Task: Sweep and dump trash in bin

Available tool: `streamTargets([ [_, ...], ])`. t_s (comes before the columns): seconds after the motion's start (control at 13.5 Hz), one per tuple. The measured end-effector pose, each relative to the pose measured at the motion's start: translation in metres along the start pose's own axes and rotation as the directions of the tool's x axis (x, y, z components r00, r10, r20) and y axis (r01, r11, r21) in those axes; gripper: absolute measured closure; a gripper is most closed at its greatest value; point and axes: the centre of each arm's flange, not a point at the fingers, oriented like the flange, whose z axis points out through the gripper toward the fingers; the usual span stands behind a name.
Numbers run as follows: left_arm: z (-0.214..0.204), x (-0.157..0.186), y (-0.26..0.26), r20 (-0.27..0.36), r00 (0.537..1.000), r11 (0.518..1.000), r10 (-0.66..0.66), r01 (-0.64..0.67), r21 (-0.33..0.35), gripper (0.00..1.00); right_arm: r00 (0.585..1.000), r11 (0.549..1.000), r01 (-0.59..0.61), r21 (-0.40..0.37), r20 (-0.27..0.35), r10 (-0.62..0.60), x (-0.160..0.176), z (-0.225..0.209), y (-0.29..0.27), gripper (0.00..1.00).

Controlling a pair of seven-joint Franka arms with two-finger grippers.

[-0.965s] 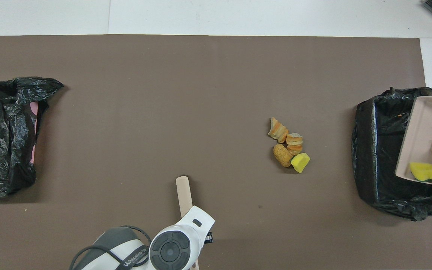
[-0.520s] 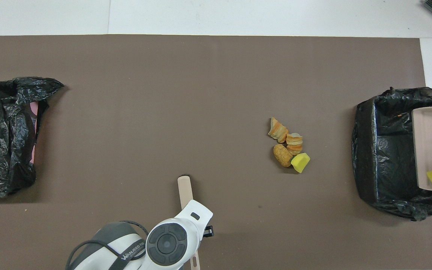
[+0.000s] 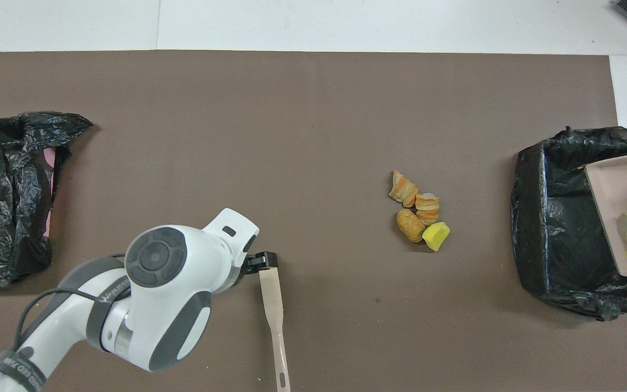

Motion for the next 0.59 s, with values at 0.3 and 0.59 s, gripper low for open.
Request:
streamTargets([
  [0.3, -0.034, 0.070, -0.035, -0.004, 0.997, 0.997, 0.082, -0.081, 0.014, 0.00, 0.997, 0.999, 0.042, 0.004, 0.064, -0.042, 0.002, -0.018, 0.000, 0.68],
  [0.59, -0.077, 0.118, -0.107, 0.009, 0.988, 0.988, 0.154, -0.154, 0.007, 0.00, 0.993, 0.999, 0.047, 0.010, 0.112, -0.048, 0.000, -0.036, -0.006, 0.68],
])
